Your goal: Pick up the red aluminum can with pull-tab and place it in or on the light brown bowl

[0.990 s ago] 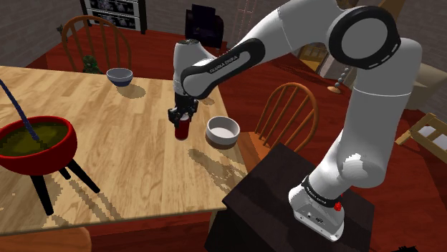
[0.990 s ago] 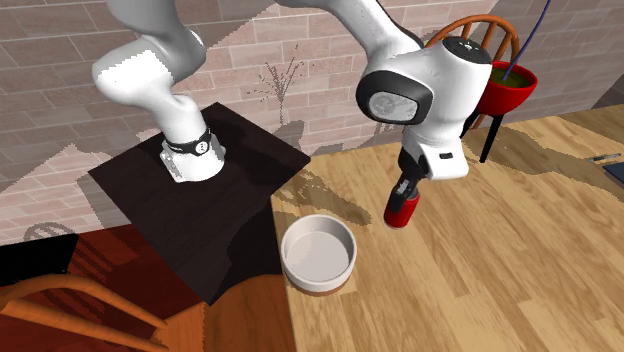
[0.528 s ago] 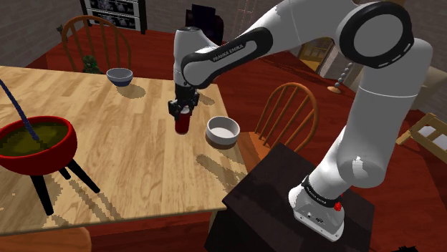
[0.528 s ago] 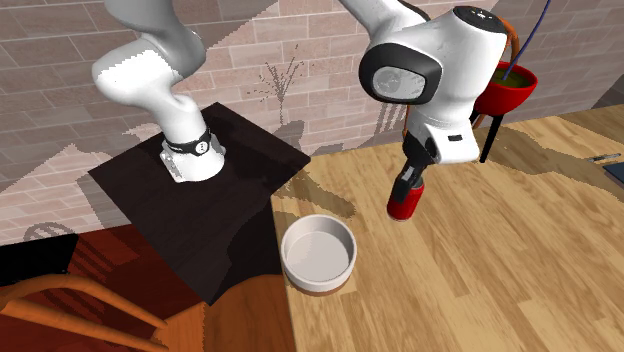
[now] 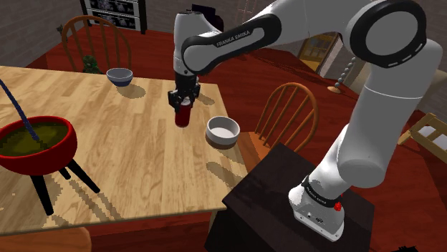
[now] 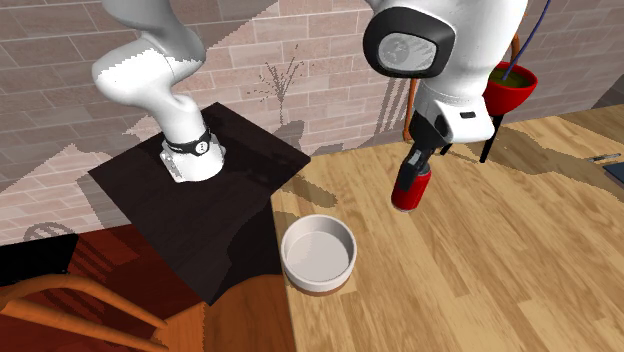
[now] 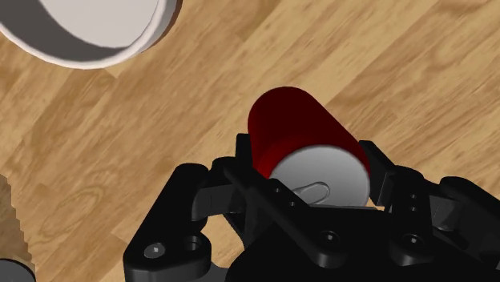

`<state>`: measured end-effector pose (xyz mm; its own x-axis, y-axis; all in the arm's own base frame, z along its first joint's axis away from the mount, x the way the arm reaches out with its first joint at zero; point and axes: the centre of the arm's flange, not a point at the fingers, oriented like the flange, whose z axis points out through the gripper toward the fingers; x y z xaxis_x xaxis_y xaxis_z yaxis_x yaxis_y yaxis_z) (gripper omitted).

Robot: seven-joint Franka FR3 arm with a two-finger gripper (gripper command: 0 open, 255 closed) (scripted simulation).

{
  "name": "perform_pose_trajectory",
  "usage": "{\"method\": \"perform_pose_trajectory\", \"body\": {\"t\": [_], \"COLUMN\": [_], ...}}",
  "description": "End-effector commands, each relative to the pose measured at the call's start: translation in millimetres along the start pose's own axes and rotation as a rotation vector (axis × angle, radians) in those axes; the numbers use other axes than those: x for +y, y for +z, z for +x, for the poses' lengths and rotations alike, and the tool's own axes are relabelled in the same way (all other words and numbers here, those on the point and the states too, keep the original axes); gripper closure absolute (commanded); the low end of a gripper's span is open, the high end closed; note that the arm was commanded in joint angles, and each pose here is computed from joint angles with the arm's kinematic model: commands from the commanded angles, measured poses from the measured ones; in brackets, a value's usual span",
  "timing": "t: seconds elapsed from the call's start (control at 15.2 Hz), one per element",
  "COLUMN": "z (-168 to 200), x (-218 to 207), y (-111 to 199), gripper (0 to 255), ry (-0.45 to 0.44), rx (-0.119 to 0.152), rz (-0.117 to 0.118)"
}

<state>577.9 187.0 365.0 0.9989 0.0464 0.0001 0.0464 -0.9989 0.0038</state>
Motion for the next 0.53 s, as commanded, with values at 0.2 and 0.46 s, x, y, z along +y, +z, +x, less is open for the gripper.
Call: {"method": "perform_pose_trajectory", "body": {"t": [0.2, 0.46], "z": [0.1, -25.0], "x": [0.2, 46.1], "y": [-21.7, -28.2], "gripper": [255, 255], "ry": [0.000, 0.000], "rx": [0.000, 0.000], "rz": [0.000, 0.000]}}
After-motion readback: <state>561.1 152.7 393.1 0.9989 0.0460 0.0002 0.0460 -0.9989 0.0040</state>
